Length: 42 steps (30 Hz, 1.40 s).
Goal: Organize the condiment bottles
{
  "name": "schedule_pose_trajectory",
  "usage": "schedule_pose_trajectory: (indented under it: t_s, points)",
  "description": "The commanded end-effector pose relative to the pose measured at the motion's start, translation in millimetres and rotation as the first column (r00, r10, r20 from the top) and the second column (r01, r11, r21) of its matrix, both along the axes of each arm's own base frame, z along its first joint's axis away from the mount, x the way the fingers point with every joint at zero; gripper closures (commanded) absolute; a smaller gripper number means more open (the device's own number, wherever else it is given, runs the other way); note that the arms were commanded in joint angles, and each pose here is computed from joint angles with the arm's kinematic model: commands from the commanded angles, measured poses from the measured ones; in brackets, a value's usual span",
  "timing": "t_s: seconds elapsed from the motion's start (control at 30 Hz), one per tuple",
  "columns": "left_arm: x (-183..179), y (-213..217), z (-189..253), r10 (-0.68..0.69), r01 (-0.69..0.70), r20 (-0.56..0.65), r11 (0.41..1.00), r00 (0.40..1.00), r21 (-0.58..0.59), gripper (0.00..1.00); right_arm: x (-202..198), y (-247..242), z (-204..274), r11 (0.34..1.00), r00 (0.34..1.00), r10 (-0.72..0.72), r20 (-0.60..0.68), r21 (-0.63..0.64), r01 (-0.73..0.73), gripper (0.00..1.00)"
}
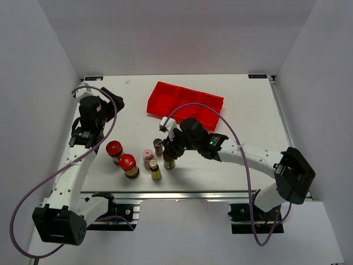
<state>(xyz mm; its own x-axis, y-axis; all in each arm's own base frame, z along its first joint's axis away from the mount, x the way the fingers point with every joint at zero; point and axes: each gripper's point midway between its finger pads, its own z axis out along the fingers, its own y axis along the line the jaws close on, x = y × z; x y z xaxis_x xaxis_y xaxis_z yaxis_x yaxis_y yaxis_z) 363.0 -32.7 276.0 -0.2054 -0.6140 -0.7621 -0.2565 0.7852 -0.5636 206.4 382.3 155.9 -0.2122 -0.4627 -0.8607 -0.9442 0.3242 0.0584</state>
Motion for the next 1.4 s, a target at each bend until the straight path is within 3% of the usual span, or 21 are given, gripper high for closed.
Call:
schedule_pose_trajectory:
  t_s: [0.0, 0.17, 0.33, 0.63, 1.07, 1.37]
  points:
    - [-4, 3, 1, 0.014, -0.014, 0.004, 1.000, 1.000, 0.005, 0.02, 3, 4, 24, 0.998, 0.999, -0.014, 0.037, 0.056, 0.012, 0.63]
    - [-4, 3, 3, 0.015, -0.015, 0.010, 1.000, 1.000, 0.006, 0.02, 20, -3, 49, 0.986, 0.988, -0.138, 0.075, 0.100, 0.131, 0.75]
    - [-3, 3, 2, 0.014, -0.014, 0.007, 1.000, 1.000, 0.004, 0.02, 54, -23, 85, 0.943, 0.934, -0.319, 0.161, 0.147, 0.297, 0.77]
    - [-1, 1, 1, 0.003, -0.003, 0.007, 1.000, 1.000, 0.003, 0.02, 140, -104, 124, 0.766, 0.766, -0.633, 0.112, 0.233, 0.599, 0.82]
    - [0, -1, 3, -0.007, 0.007, 0.007, 1.000, 1.000, 0.003, 0.02, 235, -155, 162, 0.681, 0.685, -0.720, 0.111, 0.307, 0.665, 0.81]
    - [4, -3, -5, -0.015, 0.015, -0.025, 1.000, 1.000, 0.002, 0.02, 277, -185, 135, 0.610, 0.616, -0.784, 0.076, 0.280, 0.741, 0.81]
